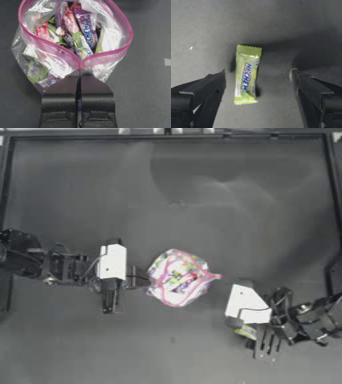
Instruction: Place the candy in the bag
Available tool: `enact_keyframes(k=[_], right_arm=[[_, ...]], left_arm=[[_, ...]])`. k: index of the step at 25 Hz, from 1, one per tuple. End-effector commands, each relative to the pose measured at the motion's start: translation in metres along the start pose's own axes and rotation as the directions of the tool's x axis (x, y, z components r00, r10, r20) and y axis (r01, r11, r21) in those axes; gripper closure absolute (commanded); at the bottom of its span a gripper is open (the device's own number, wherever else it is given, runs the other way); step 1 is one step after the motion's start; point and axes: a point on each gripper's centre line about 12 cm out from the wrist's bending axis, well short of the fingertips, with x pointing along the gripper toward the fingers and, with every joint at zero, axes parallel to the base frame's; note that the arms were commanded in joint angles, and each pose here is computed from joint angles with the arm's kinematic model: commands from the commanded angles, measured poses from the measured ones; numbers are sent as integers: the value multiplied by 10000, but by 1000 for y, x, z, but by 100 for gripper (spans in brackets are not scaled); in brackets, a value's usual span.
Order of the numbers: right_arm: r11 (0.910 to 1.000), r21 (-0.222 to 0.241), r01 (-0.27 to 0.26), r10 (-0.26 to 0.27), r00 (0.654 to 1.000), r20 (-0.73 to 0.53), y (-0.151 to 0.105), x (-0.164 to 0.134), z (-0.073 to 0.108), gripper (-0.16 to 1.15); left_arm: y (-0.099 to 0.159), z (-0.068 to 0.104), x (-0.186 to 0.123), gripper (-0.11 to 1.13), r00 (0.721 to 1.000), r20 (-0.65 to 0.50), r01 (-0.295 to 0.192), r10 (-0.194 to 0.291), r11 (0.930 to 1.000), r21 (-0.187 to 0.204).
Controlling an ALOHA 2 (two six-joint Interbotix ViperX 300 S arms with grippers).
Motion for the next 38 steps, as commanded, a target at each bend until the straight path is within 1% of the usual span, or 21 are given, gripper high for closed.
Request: enact_keyframes(k=[1, 11, 14, 17, 21, 23, 24, 27, 30, 33, 35, 38], right_arm=[[9997, -69, -233, 235, 9994, 253, 8, -6, 5, -3], [10000, -59, -65, 65, 10000, -11, 12, 4, 1, -3], [10000, 8, -6, 6, 10000, -39, 13, 5, 0, 0], [9999, 82, 129, -129, 9999, -92, 12, 5, -2, 13], [9998, 54, 210, -209, 9996, -184, 14, 7, -5, 38], [9998, 54, 197, -196, 9997, -176, 14, 7, -5, 47], [9998, 54, 197, -196, 9997, -176, 14, 7, -5, 50], [9998, 87, 171, -170, 9997, -162, 14, 6, -4, 50], [9999, 109, 14, -14, 10000, 29, 16, -2, 0, 50], [9993, 128, -358, 352, 9983, 465, 18, -18, 6, 50], [9982, 63, -597, 589, 9946, 850, 18, -30, 10, 50], [9974, -174, -693, 711, 9865, 1474, 17, -49, 21, 50]], left_arm=[[1, 13, -1, 98, 9992, 398, -18, 18, 10000, -3], [1, 13, -1, 98, 9993, 383, -18, 19, 10000, -18], [1, 13, -1, 98, 9993, 383, -18, 19, 10000, -18], [1, 13, -1, 98, 9992, 398, -19, 19, 10000, -18], [1, 13, -1, 98, 9993, 383, -18, 19, 10000, -18], [1, 13, -1, 98, 9992, 398, -17, 18, 10000, -18], [1, 13, -1, 98, 9992, 398, -17, 18, 10000, -18], [1, 13, -1, 98, 9992, 398, -17, 18, 10000, -18], [1, 13, -1, 98, 9993, 383, -18, 19, 10000, -18], [1, 13, -1, 98, 9993, 383, -18, 19, 10000, -18], [1, 12, 0, 98, 9993, 383, -17, 18, 10000, -19], [1, 13, -1, 98, 9992, 398, -17, 18, 10000, -18]])
